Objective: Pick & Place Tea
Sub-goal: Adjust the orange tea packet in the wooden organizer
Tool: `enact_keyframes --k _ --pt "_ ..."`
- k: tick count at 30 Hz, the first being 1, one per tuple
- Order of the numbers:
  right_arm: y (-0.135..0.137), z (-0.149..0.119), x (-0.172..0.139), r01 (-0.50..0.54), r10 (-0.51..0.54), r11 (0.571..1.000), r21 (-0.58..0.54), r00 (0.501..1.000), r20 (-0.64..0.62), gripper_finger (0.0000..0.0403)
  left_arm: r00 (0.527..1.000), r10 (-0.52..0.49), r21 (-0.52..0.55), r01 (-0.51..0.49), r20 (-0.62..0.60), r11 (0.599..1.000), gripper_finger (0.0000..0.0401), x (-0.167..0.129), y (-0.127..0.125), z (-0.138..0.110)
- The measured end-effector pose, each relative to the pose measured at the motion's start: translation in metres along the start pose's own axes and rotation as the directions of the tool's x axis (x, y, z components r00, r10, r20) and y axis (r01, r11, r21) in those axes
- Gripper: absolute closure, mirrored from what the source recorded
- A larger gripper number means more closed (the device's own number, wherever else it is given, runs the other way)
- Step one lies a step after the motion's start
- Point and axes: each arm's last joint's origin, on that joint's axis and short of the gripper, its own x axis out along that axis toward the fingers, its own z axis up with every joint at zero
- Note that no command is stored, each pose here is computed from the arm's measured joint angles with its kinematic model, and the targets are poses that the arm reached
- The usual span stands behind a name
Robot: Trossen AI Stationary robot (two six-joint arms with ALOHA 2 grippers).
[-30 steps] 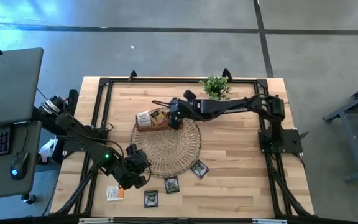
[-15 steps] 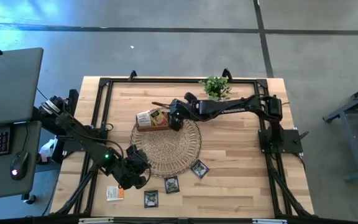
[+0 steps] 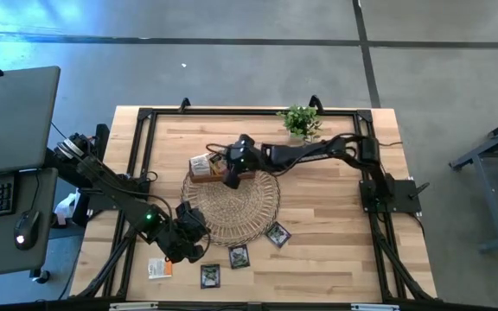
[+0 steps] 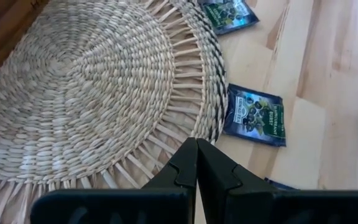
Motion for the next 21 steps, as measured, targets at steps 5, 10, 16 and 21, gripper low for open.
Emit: enact_keyframes --k 5,10,16,21 --pt "-0.001 -0.008 0.001 0.099 -0.1 0.995 -0.021 0.993 -0.057 0.0398 1.0 0.003 0.003 -0.003 -0.004 1.0 0.0398 0.0 0.0 0.0" --pt "-0.001 -0.011 0.001 0.07 -0.069 0.997 0.016 0.994 -0.087 0.0396 1.0 0.003 0.002 -0.003 -0.002 1.0 0.0398 0.0 0.0 0.0" --pt "0.005 -0.012 0.0 0.048 -0.047 0.999 0.011 0.994 -0.099 0.0398 1.0 -0.001 0.0 0.001 -0.001 1.0 0.0398 0.0 0.0 0.0" --pt "0.005 -0.015 0.003 0.087 -0.086 0.996 0.003 0.991 -0.099 0.04 1.0 -0.003 -0.001 0.003 -0.002 1.0 0.0398 0.0 0.0 0.0"
